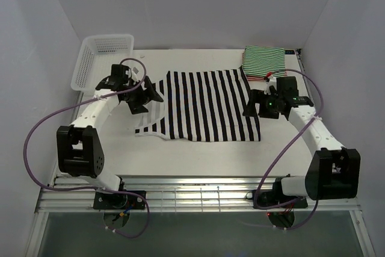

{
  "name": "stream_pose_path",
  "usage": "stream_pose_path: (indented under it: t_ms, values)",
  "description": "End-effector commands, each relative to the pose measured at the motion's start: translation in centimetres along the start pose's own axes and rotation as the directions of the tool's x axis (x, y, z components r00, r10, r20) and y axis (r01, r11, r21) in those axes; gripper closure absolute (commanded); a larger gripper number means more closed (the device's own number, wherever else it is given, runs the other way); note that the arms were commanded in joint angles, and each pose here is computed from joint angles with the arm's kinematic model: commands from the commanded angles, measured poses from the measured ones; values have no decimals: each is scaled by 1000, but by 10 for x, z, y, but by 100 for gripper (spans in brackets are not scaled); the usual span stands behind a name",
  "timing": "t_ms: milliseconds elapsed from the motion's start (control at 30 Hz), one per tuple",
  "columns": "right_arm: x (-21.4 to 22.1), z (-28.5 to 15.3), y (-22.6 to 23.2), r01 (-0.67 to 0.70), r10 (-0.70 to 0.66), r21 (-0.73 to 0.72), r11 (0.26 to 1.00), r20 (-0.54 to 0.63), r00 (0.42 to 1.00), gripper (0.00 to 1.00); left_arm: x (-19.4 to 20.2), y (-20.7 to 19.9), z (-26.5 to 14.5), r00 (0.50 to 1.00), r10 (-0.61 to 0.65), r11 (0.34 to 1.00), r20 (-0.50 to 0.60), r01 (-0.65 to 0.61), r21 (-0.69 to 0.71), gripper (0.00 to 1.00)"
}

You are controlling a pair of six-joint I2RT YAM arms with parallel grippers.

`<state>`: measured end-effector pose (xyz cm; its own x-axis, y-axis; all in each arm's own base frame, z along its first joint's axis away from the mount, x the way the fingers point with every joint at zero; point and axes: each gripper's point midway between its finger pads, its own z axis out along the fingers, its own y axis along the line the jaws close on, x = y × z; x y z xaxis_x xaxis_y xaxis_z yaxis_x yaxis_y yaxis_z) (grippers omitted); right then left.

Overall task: Fold and stack the tank tops
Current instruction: Flatten the tank top out

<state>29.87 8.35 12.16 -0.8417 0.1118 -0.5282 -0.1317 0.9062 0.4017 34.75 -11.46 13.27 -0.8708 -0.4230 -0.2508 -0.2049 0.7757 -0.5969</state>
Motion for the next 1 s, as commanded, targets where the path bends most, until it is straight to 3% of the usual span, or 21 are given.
stream_pose_path:
  t_ms: [0,167,333,533,733,967]
  values:
    - [-32,18,27,152,-152,17,988,60,986,10,-11,-19,8,994,97,994,47,-94,-50,2]
    - [-62,47,41,187,-187,2,982,83,979,10,-14,-23,48,993,118,988,15,-115,-106,2]
    - [-43,93,35,148,-148,-8,989,-35,988,10,4,-33,86,991,123,992,-55,-125,-31,2]
    - [7,116,20,98,-95,14,995,-149,984,10,44,1,110,985,66,991,-158,-84,-108,2]
    - [84,104,10,35,-25,35,999,-267,963,10,111,61,96,967,-52,970,-251,-11,-244,2]
    - [174,59,19,-31,43,40,999,-371,928,10,163,83,48,954,-119,957,-275,36,-288,2]
